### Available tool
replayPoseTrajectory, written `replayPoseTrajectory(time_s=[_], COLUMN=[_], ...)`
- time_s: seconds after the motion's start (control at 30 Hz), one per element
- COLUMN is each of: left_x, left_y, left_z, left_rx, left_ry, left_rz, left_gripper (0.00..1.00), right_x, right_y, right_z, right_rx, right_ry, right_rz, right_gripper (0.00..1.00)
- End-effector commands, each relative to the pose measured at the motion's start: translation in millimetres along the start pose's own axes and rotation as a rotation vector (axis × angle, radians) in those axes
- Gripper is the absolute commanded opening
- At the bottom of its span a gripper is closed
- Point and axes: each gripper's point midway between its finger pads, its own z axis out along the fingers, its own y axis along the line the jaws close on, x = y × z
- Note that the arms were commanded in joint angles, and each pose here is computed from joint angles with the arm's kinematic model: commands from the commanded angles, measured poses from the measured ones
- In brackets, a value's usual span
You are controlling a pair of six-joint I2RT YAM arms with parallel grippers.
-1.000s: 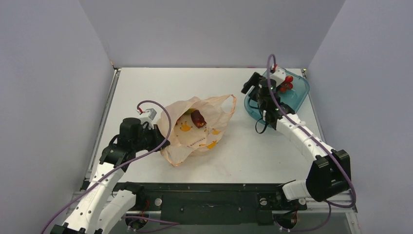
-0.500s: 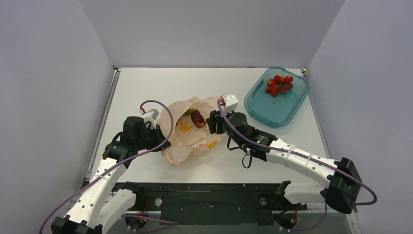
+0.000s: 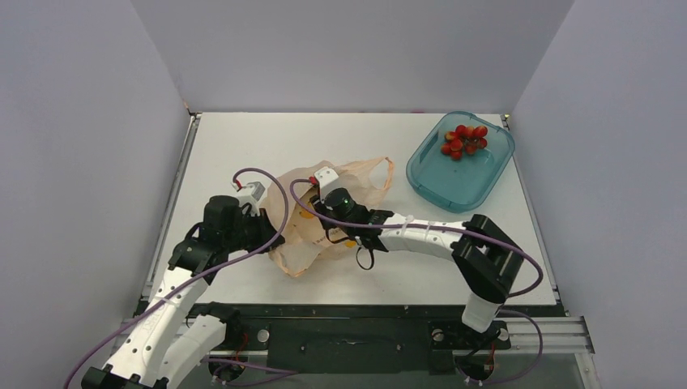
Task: Take the fake fruits out of the plastic bag
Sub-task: Take out the fake fruit from the plastic bag.
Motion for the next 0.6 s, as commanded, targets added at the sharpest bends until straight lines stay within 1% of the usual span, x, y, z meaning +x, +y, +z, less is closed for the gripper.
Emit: replayPoseTrajectory(time_s=[0.0, 0.1, 0.23, 0.3, 0.4, 0.5, 0.57], left_x=[-13, -11, -11, -11, -11, -9, -10], left_y=[-8, -8, -8, -9, -8, -7, -7], left_z=[-5, -4, -4, -4, -3, -2, -2], left_rx=[0.015, 0.013, 0.007, 0.006, 0.004, 0.002, 0.002], left_ry=[-0.04, -0.031, -0.031, -0.034, -0.031, -0.024, -0.023], left_rz=[0.017, 0.018, 0.021, 0.022, 0.022, 0.02, 0.019], left_gripper=[0.0, 0.0, 0.0, 0.0, 0.0, 0.0, 0.0], right_x=[-40, -37, -33, -32, -28, -26, -22], right_y=[2, -5, -19, -26, -35, -37, -38], right_z=[23, 37, 46, 49, 54, 59, 63], right_rx=[0.046, 0.111, 0.21, 0.253, 0.314, 0.324, 0.334], right_ry=[-0.1, -0.083, -0.08, -0.073, -0.057, -0.047, -0.039], right_rz=[-0.042, -0.061, -0.072, -0.089, -0.112, -0.13, -0.142], right_gripper=[0.36, 0.38, 0.43, 0.47, 0.58, 0.66, 0.73])
